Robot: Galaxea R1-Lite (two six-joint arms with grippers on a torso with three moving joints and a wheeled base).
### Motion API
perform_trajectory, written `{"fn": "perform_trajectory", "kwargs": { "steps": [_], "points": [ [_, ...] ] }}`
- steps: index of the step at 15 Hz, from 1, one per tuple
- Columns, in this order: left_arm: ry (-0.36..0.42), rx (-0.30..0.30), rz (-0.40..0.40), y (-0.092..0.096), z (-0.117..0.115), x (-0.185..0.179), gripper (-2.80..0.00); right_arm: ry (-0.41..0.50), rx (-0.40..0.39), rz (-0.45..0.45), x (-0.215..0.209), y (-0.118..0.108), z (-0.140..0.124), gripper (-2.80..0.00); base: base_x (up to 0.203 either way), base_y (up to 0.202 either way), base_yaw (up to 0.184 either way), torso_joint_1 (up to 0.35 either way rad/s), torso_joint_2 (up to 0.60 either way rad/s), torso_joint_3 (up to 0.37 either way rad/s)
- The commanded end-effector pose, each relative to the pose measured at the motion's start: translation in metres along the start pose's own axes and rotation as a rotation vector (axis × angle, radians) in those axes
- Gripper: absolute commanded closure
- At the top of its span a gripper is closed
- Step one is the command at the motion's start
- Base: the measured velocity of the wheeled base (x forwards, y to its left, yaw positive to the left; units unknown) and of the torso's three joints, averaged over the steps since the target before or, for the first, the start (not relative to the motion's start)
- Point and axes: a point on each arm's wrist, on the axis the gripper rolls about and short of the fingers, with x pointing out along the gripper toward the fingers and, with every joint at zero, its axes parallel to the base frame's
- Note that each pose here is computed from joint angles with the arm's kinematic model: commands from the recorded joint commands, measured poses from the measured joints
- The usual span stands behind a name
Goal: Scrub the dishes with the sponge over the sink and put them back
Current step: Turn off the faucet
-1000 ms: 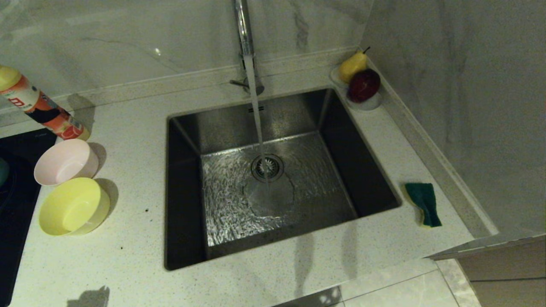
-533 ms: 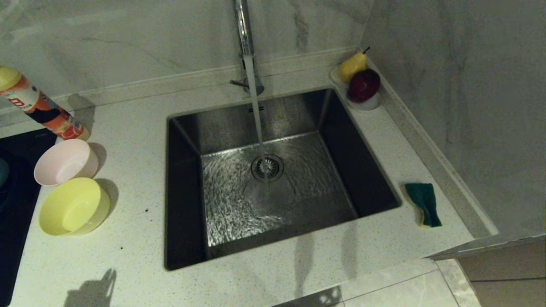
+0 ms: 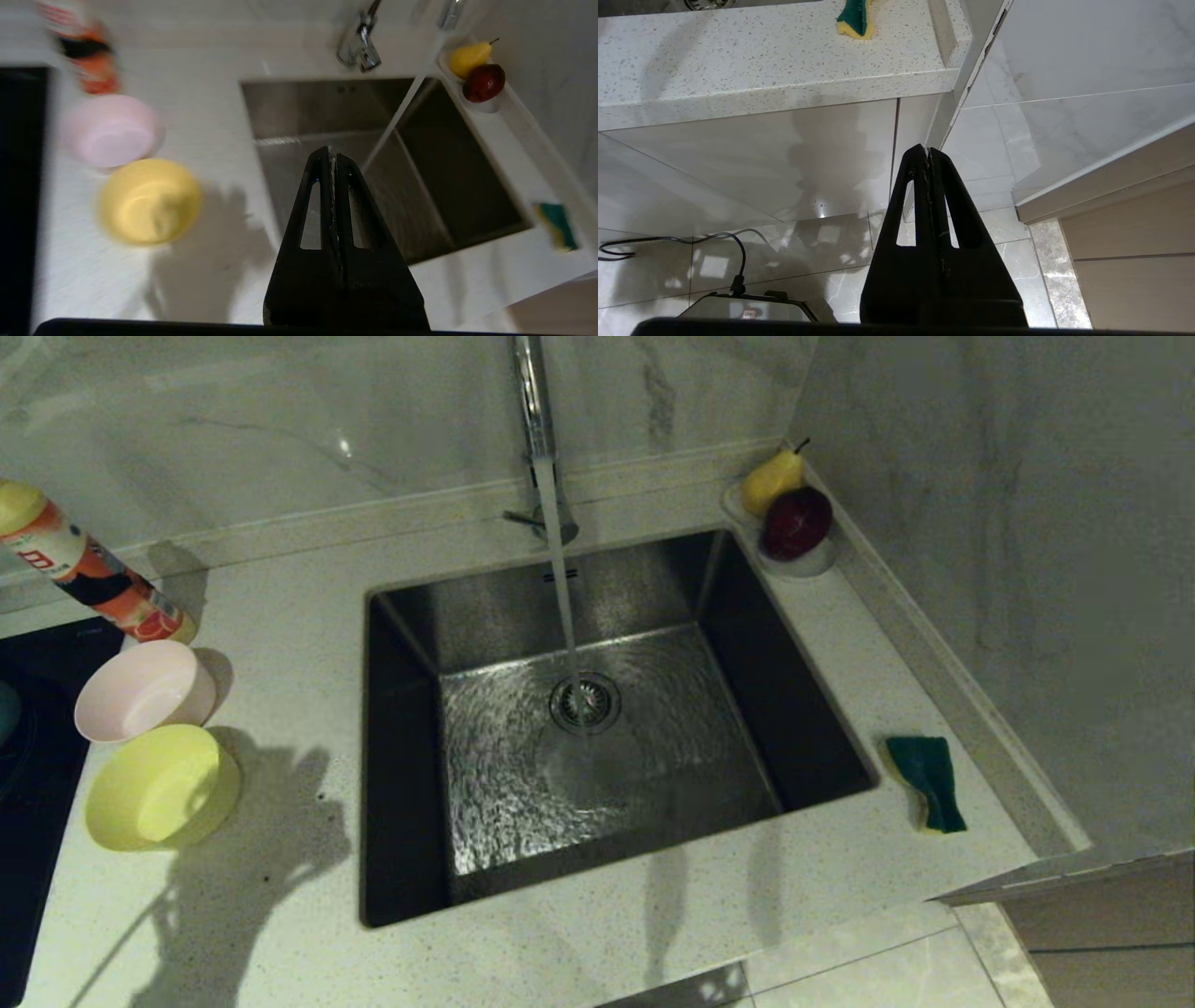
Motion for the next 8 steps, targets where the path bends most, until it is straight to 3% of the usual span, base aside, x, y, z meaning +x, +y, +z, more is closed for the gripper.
{"fn": "perform_trajectory", "kwargs": {
  "steps": [1, 5, 8],
  "points": [
    [0.229, -0.121, 0.005, 0.012, 0.003, 0.101, 0.0, 0.0, -0.001, 0.001, 0.0, 0.0, 0.0, 0.0, 0.0, 0.0, 0.0, 0.0, 0.0, 0.0],
    [0.412, -0.324, -0.064, 0.022, -0.016, 0.203, 0.0, 0.0, -0.001, 0.001, 0.0, 0.0, 0.0, 0.0, 0.0, 0.0, 0.0, 0.0, 0.0, 0.0],
    [0.467, -0.452, -0.156, 0.014, -0.032, 0.252, 0.0, 0.0, -0.001, 0.001, 0.0, 0.0, 0.0, 0.0, 0.0, 0.0, 0.0, 0.0, 0.0, 0.0]
  ]
}}
